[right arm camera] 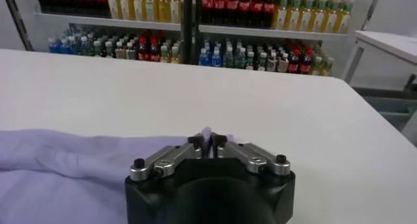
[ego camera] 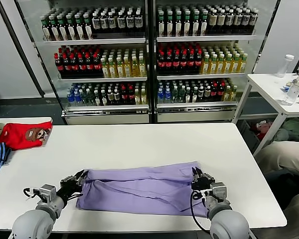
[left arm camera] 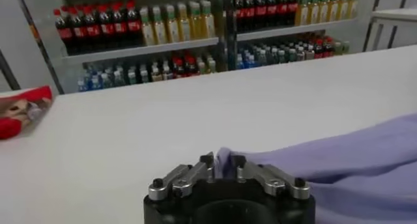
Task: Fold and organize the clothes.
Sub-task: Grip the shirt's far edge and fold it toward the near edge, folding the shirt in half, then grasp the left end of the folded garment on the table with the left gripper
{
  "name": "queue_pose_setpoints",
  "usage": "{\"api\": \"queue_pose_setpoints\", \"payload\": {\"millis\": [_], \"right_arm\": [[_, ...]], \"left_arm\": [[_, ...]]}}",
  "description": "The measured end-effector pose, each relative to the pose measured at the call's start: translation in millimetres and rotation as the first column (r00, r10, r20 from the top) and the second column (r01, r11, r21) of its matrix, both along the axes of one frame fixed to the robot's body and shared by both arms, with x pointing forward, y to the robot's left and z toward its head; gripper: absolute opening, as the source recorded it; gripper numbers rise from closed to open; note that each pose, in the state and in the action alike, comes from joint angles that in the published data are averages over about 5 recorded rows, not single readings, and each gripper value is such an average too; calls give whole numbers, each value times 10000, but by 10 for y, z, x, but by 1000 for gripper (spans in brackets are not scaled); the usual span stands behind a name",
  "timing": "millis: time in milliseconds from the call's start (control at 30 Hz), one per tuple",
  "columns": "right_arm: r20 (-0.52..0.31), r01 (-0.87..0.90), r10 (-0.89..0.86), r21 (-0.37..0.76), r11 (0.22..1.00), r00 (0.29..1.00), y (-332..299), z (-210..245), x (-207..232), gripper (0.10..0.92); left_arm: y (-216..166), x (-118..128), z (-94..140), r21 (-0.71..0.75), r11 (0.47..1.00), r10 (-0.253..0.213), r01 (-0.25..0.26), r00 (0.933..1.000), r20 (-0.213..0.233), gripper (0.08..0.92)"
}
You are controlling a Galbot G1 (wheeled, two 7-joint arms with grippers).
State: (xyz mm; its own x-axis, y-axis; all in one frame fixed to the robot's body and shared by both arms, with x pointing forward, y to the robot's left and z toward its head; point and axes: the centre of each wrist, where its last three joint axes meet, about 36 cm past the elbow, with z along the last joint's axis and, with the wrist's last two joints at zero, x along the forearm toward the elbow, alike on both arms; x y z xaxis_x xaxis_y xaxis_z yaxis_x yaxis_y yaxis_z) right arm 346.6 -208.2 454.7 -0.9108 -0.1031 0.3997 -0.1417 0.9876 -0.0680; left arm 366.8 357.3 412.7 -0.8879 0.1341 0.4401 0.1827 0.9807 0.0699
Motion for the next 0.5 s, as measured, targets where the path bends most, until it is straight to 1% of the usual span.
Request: {"api": "queue_pose_setpoints", "payload": {"millis": [133,300,400,500], "right_arm": [[155,15,-14,-65,10000,9999,-10,65,-85,493],[240,-42,45,-125,9999,9997,16,106,-205,641],[240,-31,35,-205,9998,9997,24,105,-254,727],[268,-16,23,-274,9996,9996,30,108,-285,795]], "left_arm": [[-25,-39,45,75,9996,258,-260,9996,142,443],[-163,-124,71,-138,9982,579,-576,9981,212,581],[-265,-179,49,-321,9966,766,-762,9970,139,668],[-351,-214,15,-477,9939,996,-996,9950,-23,752]]}}
